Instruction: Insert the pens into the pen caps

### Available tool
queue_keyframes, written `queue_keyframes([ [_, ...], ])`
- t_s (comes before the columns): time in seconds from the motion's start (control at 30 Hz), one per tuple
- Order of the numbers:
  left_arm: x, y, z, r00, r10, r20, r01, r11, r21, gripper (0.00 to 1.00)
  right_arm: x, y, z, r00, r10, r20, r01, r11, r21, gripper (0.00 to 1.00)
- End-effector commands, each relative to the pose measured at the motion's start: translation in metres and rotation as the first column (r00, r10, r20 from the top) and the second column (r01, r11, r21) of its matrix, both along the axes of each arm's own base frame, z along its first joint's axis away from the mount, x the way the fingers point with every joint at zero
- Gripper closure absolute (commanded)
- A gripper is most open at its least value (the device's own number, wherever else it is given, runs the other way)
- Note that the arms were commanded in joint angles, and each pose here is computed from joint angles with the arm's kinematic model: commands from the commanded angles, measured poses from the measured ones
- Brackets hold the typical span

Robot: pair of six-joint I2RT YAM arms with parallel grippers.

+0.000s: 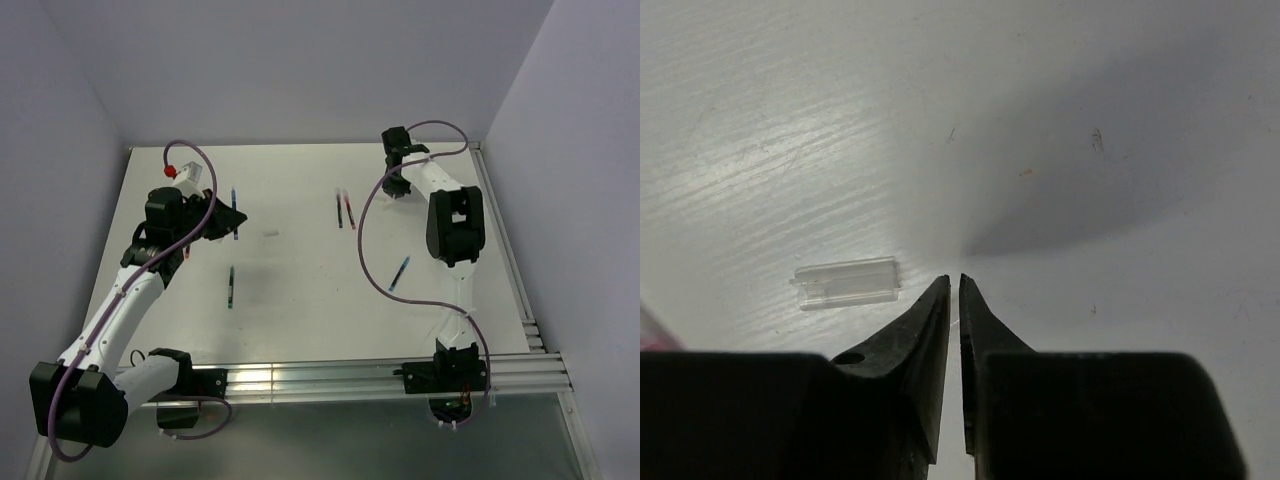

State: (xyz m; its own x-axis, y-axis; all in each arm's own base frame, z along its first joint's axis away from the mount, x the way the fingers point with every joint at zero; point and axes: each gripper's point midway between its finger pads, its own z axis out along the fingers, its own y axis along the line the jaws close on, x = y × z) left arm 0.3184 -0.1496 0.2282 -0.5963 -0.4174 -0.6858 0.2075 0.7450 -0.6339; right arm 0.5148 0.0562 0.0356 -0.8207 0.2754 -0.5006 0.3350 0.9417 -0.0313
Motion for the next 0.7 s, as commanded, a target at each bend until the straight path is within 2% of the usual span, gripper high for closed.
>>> queue_keyframes([
  [0.0,0.005,0.0,0.022,0.998,-0.005,0.067,0.005,1.0,-0.007,1.0,0.005,-0.006,0.055,0.993,-0.04,0.11,0.039,0.999,0.01,0.82],
  [0.2,0.005,-0.001,0.023,0.998,-0.007,0.065,0.008,1.0,-0.014,1.0,-0.008,-0.001,0.06,0.988,-0.097,0.12,0.092,0.995,0.045,0.76],
  [0.33,0.004,0.0,0.025,0.998,0.001,0.068,0.0,1.0,-0.018,1.0,-0.015,-0.002,0.069,0.98,-0.143,0.14,0.134,0.988,0.07,0.69],
  [0.67,0.001,0.0,0.033,0.997,0.012,0.079,-0.009,0.999,-0.04,1.0,-0.018,0.018,0.067,0.962,-0.238,0.131,0.202,0.949,0.241,0.66],
])
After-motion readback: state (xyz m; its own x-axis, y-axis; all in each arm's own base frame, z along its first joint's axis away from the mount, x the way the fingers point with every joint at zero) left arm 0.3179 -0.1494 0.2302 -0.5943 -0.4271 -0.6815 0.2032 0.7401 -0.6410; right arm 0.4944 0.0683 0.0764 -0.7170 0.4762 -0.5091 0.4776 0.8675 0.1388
